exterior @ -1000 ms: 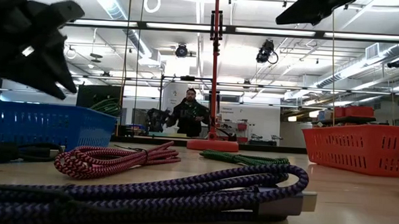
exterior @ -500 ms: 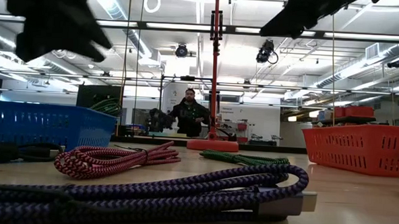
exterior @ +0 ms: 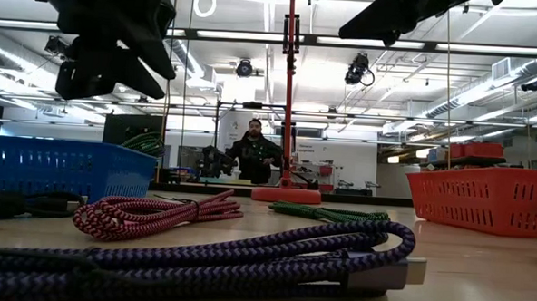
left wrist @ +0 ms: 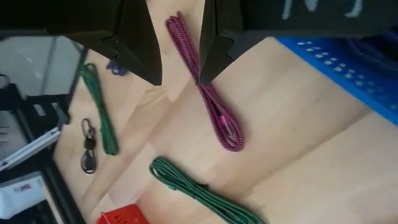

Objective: Pick & Place USB Port
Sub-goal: Put the pink and black charger cable into the blue bin

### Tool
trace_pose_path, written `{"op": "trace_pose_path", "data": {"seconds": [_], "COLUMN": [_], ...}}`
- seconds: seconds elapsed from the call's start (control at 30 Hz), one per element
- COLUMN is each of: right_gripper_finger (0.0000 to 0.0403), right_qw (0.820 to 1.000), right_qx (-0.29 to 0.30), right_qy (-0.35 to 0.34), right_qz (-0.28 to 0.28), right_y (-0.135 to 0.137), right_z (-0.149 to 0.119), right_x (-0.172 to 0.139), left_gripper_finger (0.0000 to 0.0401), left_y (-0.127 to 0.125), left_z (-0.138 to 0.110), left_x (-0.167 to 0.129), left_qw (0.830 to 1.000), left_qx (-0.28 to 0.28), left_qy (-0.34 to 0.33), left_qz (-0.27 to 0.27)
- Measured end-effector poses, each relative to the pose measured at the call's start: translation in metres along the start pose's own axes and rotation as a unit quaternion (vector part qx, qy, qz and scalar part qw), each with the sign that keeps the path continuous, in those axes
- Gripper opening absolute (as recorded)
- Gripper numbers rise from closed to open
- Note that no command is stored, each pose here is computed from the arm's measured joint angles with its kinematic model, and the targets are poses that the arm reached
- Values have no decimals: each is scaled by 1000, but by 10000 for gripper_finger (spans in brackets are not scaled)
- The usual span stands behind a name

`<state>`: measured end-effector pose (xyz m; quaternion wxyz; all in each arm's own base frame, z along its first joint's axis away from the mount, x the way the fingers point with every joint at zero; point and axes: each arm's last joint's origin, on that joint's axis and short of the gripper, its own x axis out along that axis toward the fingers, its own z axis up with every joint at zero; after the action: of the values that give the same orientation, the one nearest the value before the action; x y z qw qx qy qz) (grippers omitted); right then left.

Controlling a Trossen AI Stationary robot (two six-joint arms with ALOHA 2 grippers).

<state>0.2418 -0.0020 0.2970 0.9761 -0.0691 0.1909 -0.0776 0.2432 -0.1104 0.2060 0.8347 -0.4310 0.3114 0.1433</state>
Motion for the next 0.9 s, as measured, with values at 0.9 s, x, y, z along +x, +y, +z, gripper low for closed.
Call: {"op": "trace_pose_path", "data": {"seconds": [0.9], "right_gripper_finger": [51], "right_qw": [1000], "right_qx": [-25], "right_qy": [18], "right_qz": [2], "right_y": [0], "right_z": [-4], "right_x": [0], "left_gripper_finger": [94], "left_y": [-32], "left_z": [2], "left_x": [80], "left_qw": [979], "left_qx": [22], "left_qy": [160], "left_qz": [123]}}
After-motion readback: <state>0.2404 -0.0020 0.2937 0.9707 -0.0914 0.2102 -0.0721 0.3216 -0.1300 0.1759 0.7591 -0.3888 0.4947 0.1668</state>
